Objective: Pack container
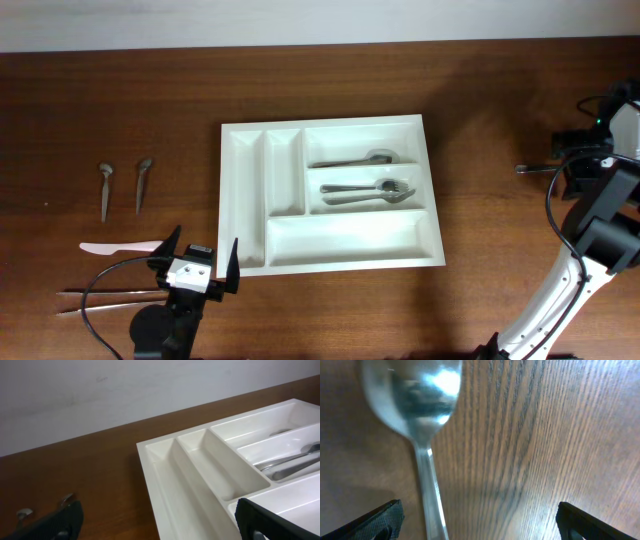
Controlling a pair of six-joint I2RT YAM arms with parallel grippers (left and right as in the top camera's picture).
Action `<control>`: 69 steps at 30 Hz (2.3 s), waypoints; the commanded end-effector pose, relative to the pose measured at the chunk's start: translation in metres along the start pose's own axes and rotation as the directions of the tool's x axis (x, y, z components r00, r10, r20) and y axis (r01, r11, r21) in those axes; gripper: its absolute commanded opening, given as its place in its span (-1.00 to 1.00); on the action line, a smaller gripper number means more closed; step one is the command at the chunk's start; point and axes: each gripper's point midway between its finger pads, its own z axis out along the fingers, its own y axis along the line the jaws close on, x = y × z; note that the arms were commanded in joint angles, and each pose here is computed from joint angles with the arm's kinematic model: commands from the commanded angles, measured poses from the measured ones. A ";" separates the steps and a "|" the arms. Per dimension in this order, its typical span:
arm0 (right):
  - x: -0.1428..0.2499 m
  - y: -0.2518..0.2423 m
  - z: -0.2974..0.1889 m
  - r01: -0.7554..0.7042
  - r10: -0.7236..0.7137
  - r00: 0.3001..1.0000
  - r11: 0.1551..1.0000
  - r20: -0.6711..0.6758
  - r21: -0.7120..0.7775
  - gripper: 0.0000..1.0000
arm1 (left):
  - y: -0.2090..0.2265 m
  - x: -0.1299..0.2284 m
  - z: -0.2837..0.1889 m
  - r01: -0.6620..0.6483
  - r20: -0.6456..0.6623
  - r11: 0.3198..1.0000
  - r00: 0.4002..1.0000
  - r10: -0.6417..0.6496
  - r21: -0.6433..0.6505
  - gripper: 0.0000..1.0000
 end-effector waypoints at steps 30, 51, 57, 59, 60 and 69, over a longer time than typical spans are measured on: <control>-0.008 -0.005 0.016 0.008 -0.009 1.000 0.999 0.030 0.042 0.06 | 0.002 0.001 0.000 -0.016 0.001 1.000 1.000 0.016 -0.012 0.98; -0.012 0.003 0.016 0.008 -0.008 0.999 1.000 0.047 0.012 -0.92 | 0.002 0.001 0.000 -0.016 0.002 1.000 1.000 0.016 -0.012 0.98; -0.015 0.007 0.011 0.008 -0.008 0.998 1.000 0.056 -0.002 -0.92 | 0.002 0.001 0.000 -0.016 0.002 1.000 1.000 0.016 -0.012 0.98; -0.016 0.011 0.004 0.009 -0.008 0.998 1.000 0.060 -0.016 -0.93 | 0.002 0.001 0.000 -0.016 0.002 1.000 1.000 0.016 -0.012 0.98; -0.017 0.013 -0.002 0.010 -0.008 0.998 1.000 0.064 -0.023 -0.92 | 0.002 0.001 0.000 -0.016 0.001 1.000 1.000 0.016 -0.012 0.98; -0.013 0.050 -0.082 0.085 -0.063 0.987 0.985 0.147 -0.147 -0.92 | 0.002 0.001 0.000 -0.016 0.001 1.000 1.000 0.016 -0.012 0.98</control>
